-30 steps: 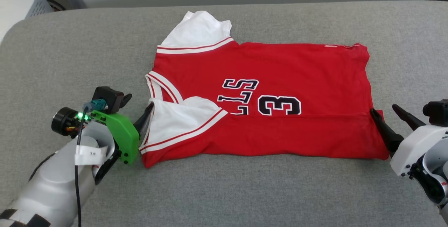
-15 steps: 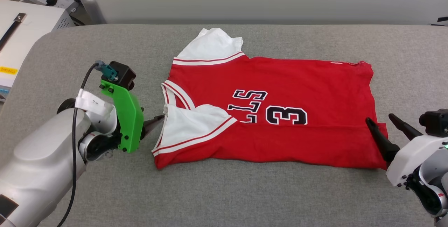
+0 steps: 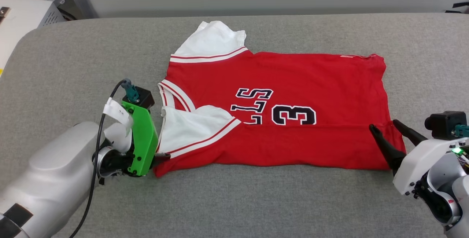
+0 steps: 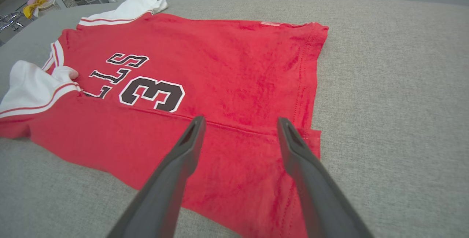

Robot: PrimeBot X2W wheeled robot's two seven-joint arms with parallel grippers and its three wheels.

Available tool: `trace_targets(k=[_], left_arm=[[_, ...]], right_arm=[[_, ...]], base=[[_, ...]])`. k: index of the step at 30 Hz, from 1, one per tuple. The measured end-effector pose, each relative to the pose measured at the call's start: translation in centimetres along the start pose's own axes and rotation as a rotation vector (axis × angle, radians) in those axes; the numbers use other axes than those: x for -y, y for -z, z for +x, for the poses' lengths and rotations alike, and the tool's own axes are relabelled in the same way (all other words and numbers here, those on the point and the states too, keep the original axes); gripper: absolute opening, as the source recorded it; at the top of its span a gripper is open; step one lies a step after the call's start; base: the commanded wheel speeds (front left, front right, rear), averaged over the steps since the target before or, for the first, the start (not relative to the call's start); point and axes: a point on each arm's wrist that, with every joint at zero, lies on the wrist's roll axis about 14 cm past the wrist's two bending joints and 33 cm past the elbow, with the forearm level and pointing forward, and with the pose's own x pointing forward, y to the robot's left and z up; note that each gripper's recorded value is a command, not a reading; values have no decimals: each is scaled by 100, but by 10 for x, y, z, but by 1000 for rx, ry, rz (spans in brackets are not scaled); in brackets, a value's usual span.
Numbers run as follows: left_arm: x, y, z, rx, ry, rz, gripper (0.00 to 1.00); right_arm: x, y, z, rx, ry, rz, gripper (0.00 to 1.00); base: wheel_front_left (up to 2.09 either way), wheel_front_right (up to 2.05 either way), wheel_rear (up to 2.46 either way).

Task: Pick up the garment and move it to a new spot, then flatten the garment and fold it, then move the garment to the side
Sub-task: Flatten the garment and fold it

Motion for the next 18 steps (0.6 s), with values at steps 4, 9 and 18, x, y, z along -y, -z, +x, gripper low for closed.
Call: trace_targets(k=[4,9,18], left_arm=[[2,13,16,-51,6,-7,100],[-4,25,29,-108,-17,14,100],[12,23,27,-16,1,93,0]], right_arm=[[-1,5,1,-12,0,8,100],[3,10,2,-29,9,11,100],[13,-14,-3,11,22,-42,100]], base=[[0,0,0],[0,0,0],[0,0,0]])
